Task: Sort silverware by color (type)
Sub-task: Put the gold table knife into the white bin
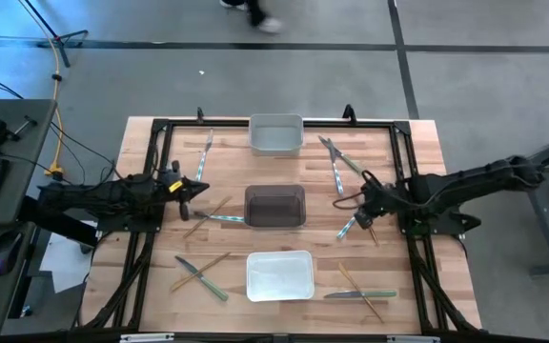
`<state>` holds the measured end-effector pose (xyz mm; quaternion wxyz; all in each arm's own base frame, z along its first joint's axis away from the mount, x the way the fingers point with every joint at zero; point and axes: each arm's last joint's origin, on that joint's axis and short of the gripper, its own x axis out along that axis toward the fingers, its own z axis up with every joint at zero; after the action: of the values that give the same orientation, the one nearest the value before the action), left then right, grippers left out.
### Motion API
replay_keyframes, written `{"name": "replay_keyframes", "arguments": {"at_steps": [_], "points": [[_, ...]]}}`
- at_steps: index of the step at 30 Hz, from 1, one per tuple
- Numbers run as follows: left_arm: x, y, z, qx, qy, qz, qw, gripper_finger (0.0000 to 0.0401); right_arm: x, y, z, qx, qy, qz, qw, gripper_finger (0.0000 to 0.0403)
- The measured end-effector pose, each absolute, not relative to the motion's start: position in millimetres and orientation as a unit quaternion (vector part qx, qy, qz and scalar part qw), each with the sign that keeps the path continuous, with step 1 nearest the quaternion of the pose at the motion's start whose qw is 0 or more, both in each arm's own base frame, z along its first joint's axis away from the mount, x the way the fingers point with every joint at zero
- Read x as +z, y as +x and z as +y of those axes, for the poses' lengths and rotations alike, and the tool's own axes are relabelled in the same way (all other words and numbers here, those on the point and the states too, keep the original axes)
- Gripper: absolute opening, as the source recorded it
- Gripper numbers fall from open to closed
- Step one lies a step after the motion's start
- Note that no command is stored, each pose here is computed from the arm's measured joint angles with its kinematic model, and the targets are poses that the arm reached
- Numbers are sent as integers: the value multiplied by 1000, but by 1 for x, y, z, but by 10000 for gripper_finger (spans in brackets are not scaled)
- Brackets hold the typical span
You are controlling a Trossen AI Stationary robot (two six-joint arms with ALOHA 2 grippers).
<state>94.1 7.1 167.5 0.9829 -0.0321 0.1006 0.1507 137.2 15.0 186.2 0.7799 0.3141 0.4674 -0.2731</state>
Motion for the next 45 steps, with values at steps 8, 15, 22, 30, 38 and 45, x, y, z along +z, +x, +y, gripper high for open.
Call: {"name": "replay_keyframes", "arguments": {"at_steps": [8,15,22,30,38,45], "points": [[162,99,5,133,-34,138,981,0,172,142,25,-317,332,520,720,81],[157,102,3,128,-30,164,978,0,152,152,22,-358,322,567,668,113],[156,103,3,129,-29,169,977,0,138,163,15,-370,316,584,650,97],[156,103,3,129,-29,169,977,0,129,170,6,-369,324,601,631,73],[156,103,3,128,-24,170,977,0,128,170,5,-367,330,603,626,48],[156,103,3,129,-28,169,977,0,128,170,5,-363,329,605,628,13]]}}
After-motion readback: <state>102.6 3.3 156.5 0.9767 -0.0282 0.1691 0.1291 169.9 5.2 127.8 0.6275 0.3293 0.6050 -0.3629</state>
